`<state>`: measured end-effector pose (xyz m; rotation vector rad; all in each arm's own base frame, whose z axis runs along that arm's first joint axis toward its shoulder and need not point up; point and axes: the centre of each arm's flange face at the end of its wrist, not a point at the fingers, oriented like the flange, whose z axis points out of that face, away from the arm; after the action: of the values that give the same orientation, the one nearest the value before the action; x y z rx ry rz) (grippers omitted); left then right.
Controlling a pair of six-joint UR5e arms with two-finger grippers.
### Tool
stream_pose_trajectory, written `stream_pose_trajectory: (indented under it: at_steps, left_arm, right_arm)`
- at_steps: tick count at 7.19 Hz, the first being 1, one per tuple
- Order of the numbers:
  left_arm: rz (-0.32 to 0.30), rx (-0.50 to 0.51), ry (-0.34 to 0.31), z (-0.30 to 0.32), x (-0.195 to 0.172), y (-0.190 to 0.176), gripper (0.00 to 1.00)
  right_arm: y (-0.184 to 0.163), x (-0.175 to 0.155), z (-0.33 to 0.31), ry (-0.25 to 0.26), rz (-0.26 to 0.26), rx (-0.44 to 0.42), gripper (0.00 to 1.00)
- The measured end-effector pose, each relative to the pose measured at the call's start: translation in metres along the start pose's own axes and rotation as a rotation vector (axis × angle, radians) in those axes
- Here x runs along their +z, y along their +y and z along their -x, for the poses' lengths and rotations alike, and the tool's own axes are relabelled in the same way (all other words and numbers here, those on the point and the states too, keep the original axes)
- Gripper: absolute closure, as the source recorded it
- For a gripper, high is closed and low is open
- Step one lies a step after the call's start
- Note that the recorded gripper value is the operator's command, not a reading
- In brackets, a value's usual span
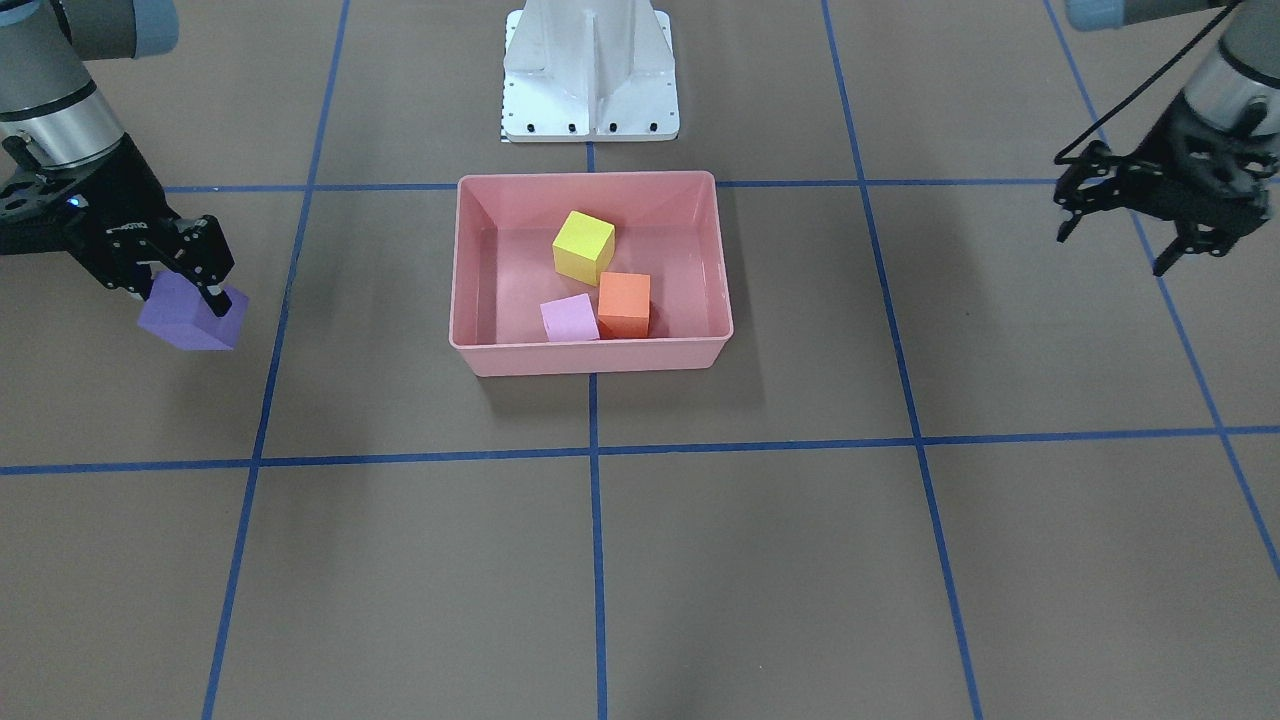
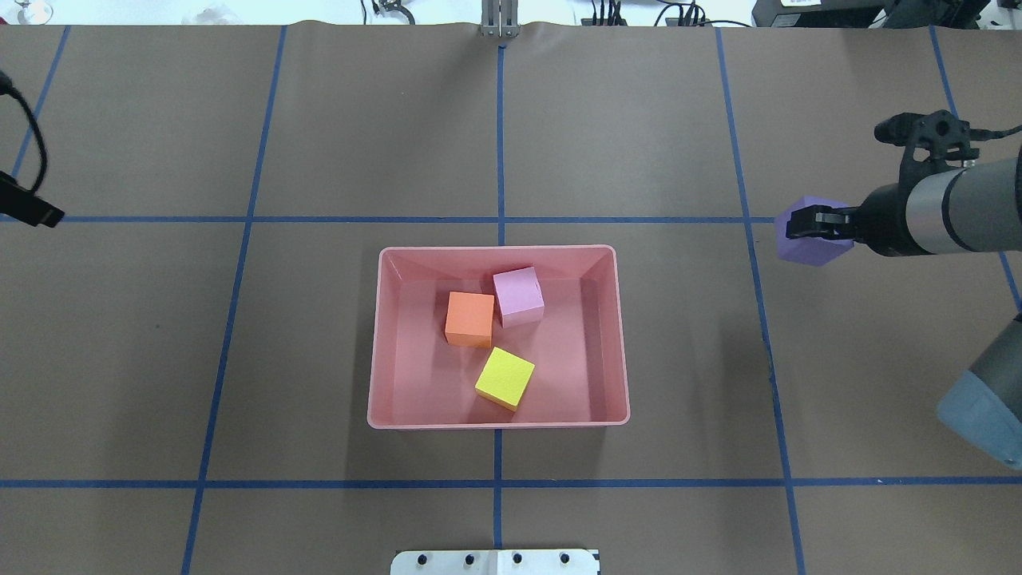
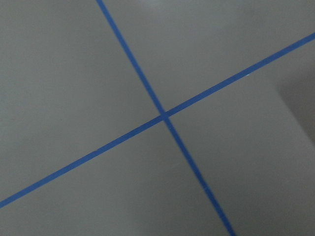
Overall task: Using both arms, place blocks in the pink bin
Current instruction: 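Withdraw the left gripper while the right gripper carries the purple cube into the bin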
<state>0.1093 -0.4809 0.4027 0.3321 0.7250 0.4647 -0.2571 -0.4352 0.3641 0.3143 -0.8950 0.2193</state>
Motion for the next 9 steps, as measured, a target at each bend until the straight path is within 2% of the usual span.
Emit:
stream_pose_trajectory:
  at_steps: [2, 4, 5, 7, 9]
  left_arm:
    - [0.008, -0.047, 0.008, 0.087, -0.013, 0.057, 0.00]
    - [-0.004, -0.161, -0.056, 0.152, -0.026, 0.105, 0.00]
    - [-0.011, -0.185, -0.071, 0.164, -0.029, 0.114, 0.00]
    - [-0.013, -0.199, -0.076, 0.170, -0.030, 0.121, 0.00]
    - [-0.006, -0.208, -0.073, 0.170, -0.027, 0.130, 0.00]
  right_arm:
    - [-0.005, -0.013, 0.084, -0.007, 0.041, 0.034, 1.00]
    - [0.011, -0.022, 0.172, 0.005, 0.067, 0.075, 1.00]
    - [0.031, -0.022, 0.208, 0.010, 0.066, 0.090, 0.91]
    - [0.078, -0.013, 0.259, 0.014, 0.056, 0.124, 0.01]
    - [0.111, -0.004, 0.287, 0.039, 0.023, 0.135, 0.01]
